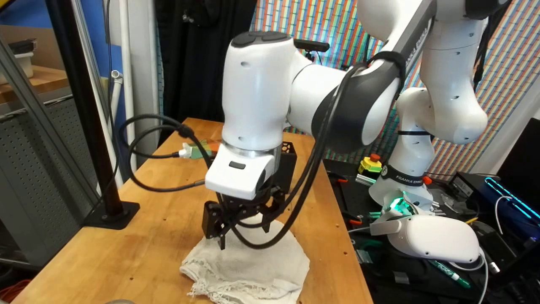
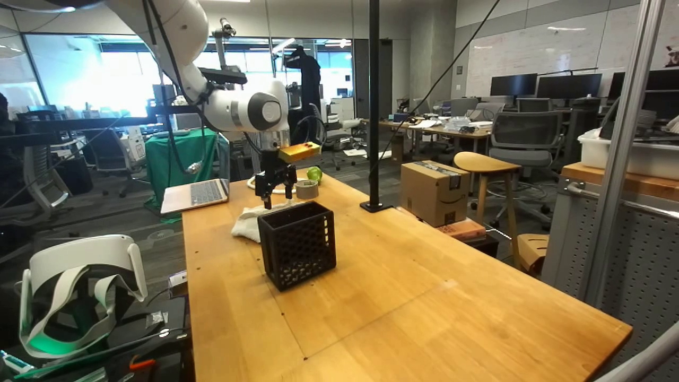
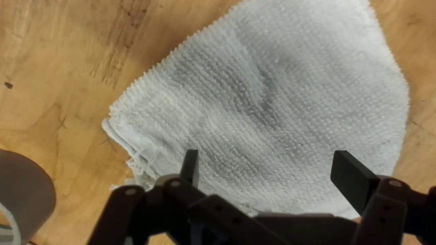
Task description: Place the white towel inside the black basket
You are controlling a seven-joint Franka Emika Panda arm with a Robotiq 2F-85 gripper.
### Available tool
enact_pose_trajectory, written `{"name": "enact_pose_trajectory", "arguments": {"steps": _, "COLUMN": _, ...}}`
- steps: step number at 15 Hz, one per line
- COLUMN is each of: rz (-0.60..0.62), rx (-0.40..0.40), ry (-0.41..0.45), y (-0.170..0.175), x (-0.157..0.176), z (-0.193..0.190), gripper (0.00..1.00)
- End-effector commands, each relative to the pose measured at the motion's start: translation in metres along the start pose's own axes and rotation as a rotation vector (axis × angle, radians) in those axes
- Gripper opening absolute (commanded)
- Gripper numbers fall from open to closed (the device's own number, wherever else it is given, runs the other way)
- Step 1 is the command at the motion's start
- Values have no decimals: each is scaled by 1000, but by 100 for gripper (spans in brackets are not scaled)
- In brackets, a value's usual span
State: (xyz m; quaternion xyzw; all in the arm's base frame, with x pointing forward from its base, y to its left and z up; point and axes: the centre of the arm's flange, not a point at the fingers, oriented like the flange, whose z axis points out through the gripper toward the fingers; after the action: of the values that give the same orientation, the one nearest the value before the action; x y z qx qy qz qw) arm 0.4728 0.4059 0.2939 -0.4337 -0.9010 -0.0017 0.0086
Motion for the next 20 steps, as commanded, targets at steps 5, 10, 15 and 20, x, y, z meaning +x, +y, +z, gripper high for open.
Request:
{"name": "enact_pose_trajectory", "arguments": {"steps": 5, "rz": -139, "rx": 82, "ry": 101, "y": 20, "x": 11, "z": 79, "gripper": 100}}
{"name": "enact_pose_trajectory", "arguments": {"steps": 10, "rz": -146, "rx": 82, "ry": 92, "y": 11, "x": 10, "z": 81, "gripper": 59}}
{"name": "enact_pose_trajectory", "arguments": {"steps": 15, "rz": -130, "rx": 37, "ry": 58, "y": 0, "x": 6, "z": 51, "gripper": 20}}
{"name": "enact_pose_trajectory", "arguments": {"steps": 20, "rz": -92, "rx": -13, "ry": 11, "y": -14, "x": -2, "z": 12, "gripper": 14}}
